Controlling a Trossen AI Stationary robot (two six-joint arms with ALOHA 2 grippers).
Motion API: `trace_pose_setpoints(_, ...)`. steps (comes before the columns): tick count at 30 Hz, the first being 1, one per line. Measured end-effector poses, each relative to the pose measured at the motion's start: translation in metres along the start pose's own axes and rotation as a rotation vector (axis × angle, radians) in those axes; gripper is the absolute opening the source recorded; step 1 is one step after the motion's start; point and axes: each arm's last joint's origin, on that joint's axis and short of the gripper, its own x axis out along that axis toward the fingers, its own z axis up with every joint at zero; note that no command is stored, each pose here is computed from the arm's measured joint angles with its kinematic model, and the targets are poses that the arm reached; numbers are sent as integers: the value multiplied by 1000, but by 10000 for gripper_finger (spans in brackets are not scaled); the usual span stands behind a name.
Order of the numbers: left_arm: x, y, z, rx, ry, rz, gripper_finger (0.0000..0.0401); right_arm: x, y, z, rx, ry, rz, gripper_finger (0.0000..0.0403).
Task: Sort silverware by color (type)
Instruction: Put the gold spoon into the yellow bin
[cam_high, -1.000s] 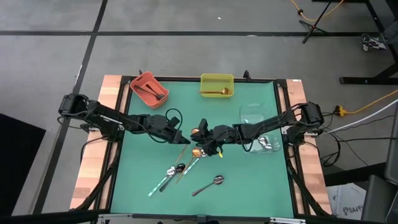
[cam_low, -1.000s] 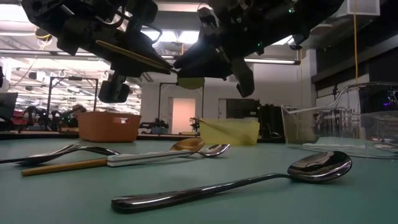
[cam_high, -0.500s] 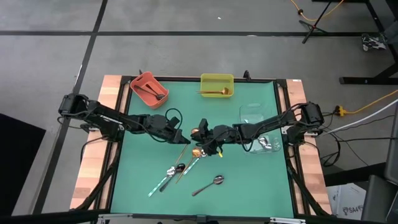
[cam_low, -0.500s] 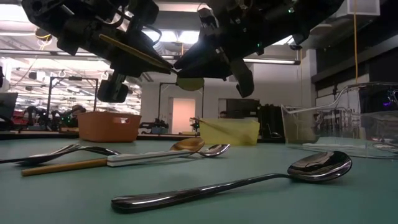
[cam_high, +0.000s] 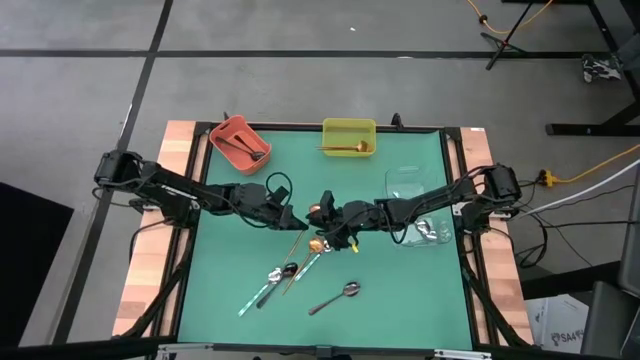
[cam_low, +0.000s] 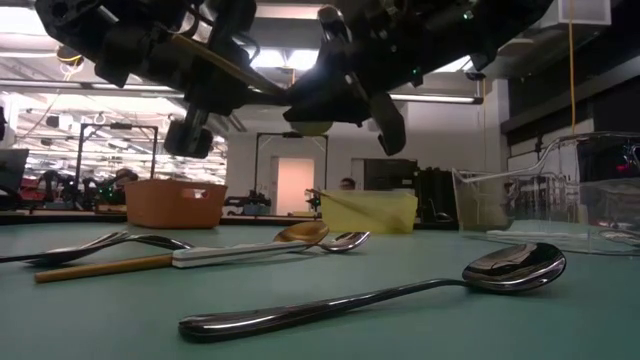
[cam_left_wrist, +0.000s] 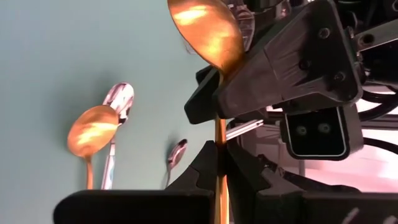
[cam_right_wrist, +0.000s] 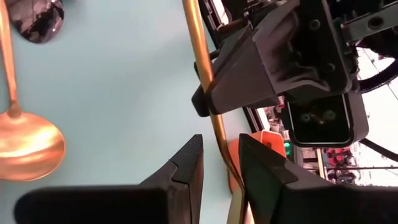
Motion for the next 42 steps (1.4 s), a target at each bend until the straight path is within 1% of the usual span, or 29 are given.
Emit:
trace_pose_setpoints(7, 0, -1, 0, 2, -1, -8, 9, 0, -3, 2, 7, -15, -29, 88)
trace_pose_setpoints(15, 0, -1, 0, 1, 1, -6, 9, 0, -2, 1, 1, -9, -23, 31)
trace_pose_setpoints(18, 0, 0, 0, 0, 3, -4, 10, 0, -2, 1, -3, -6, -18, 17)
trace_pose_setpoints(28, 0, -1, 0, 6, -2, -8, 39, 0, 0, 0, 2, -7, -4, 8)
trace_pose_setpoints(37, 0, 0, 1, 8, -46, 2, 42, 0, 1, -1, -3, 3, 16, 2)
trace_pose_setpoints(42, 0, -1, 1, 63, -45, 4, 43, 0, 2, 0, 13, -9, 28, 2)
